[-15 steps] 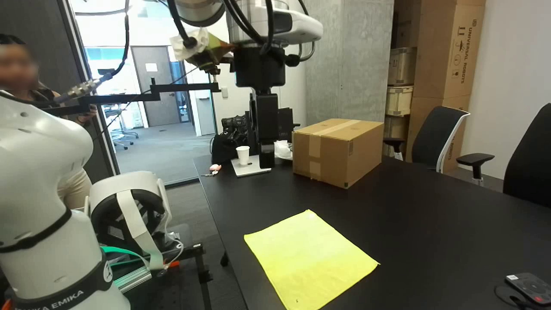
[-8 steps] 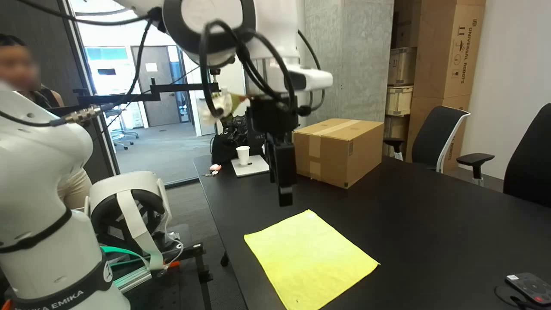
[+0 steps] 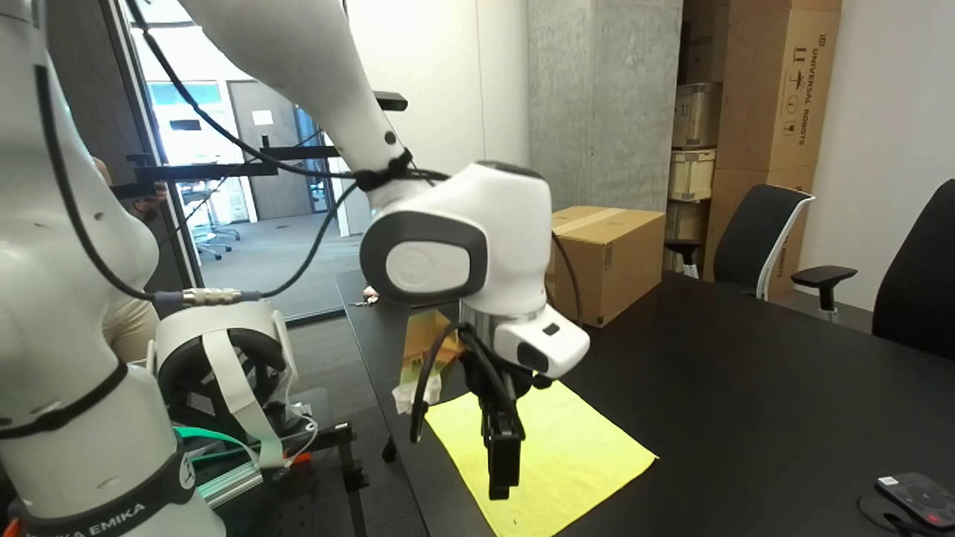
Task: Fold the towel on the table.
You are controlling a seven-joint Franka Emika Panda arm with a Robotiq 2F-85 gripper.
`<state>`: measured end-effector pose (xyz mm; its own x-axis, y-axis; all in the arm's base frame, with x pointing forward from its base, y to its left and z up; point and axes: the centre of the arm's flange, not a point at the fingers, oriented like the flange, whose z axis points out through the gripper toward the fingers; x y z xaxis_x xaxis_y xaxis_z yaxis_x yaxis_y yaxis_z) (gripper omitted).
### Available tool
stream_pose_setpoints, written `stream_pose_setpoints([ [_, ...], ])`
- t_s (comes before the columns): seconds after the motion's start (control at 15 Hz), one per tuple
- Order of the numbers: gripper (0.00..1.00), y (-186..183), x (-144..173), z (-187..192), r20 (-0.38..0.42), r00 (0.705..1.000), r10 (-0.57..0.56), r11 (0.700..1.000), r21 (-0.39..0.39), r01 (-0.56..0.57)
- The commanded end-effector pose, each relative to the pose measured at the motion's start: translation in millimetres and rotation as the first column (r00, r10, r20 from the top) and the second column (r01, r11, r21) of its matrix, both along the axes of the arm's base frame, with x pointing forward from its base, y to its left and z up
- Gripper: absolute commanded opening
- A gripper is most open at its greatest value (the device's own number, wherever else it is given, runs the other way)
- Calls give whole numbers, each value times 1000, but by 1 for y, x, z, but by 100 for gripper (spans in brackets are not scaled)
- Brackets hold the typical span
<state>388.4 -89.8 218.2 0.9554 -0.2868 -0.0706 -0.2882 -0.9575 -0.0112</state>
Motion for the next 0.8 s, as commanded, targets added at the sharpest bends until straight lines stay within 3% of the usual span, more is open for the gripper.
stream_pose_setpoints([
  [0.0,100,9,26,-61,-24,999,25,1000,20,-24],
  [0.4,100,41,40,-109,-23,990,136,990,46,-135],
  [0.73,100,56,48,-144,-12,986,165,985,57,-164],
])
